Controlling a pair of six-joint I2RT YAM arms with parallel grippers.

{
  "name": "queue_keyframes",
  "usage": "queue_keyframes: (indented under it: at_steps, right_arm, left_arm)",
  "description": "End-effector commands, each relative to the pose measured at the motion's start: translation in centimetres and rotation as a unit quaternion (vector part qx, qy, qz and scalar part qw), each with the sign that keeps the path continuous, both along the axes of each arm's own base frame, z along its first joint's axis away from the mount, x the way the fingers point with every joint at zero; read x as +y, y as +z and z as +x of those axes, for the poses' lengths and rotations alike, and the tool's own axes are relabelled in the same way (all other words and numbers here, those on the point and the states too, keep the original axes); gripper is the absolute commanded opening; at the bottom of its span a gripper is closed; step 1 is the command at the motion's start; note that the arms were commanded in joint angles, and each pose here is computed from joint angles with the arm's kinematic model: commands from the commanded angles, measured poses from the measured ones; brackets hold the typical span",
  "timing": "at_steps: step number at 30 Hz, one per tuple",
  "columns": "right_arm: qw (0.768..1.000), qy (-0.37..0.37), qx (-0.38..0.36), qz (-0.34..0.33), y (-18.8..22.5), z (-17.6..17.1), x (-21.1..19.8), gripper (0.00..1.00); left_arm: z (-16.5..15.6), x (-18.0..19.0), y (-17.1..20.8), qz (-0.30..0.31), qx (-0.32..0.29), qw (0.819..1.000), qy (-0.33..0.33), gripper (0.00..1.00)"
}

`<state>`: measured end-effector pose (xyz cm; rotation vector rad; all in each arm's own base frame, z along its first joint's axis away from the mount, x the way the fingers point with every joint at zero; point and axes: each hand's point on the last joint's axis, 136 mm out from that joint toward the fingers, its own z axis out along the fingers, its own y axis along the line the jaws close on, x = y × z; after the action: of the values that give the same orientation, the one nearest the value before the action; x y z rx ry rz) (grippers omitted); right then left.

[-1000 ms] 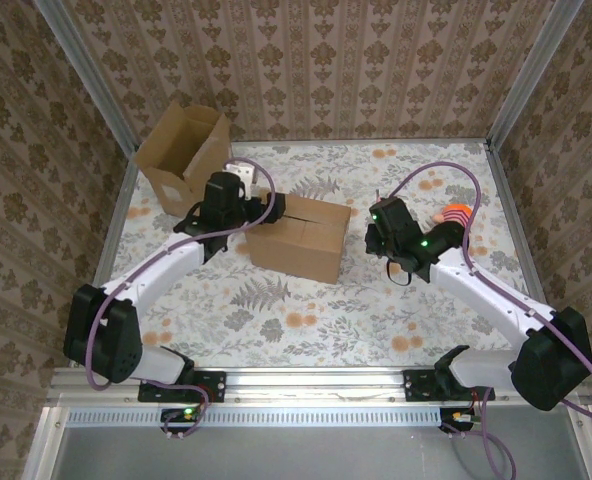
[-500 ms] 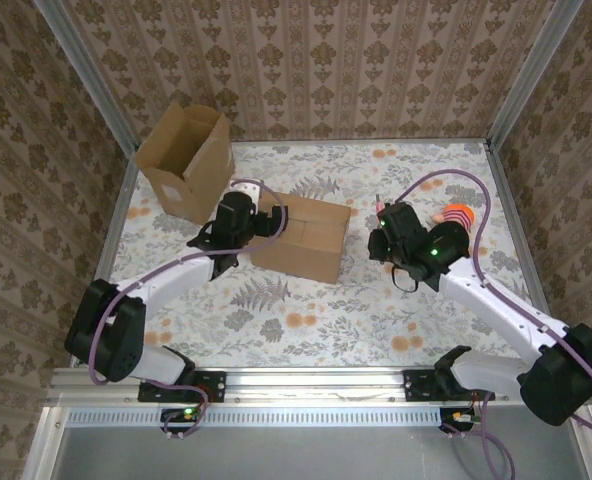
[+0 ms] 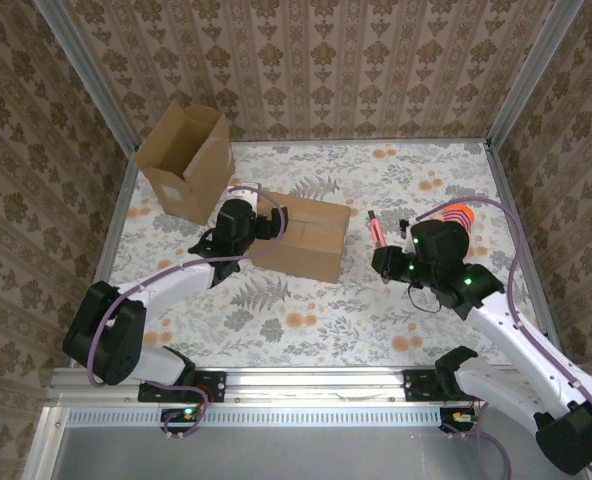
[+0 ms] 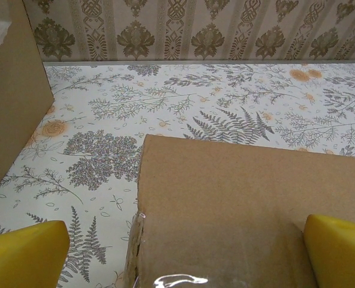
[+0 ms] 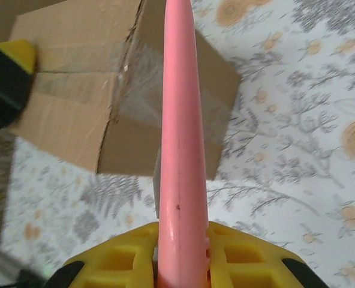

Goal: Unpack the express box

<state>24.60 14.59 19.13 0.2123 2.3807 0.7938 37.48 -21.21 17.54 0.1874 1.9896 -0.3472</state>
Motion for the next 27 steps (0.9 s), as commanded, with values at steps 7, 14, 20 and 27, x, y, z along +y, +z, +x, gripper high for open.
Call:
queue_keyframes:
  at_steps: [7,14,20,27]
  right_arm:
    - [0.988,0.1,0.07,0.1,1.2,-2.6,2.3,0.0]
    - [0.987,0.093,0.069,0.115,1.7,-1.5,2.8,0.0]
    - [0.989,0.081,0.054,0.114,2.0,-0.9,2.6,0.0]
    - [0.99,0.074,0.046,0.112,2.3,-0.3,2.5,0.0]
  left_arm:
    - [-2.2,1.6,-6.7,0.061,0.09,0.994,0.009,1.0]
    - [-2.2,1.6,-6.9,0.06,0.092,0.994,0.009,1.0]
    - [-2.2,1.5,-7.2,0.059,0.094,0.994,0.009,1.0]
    - [-2.3,1.5,-7.6,0.058,0.098,0.993,0.009,1.0]
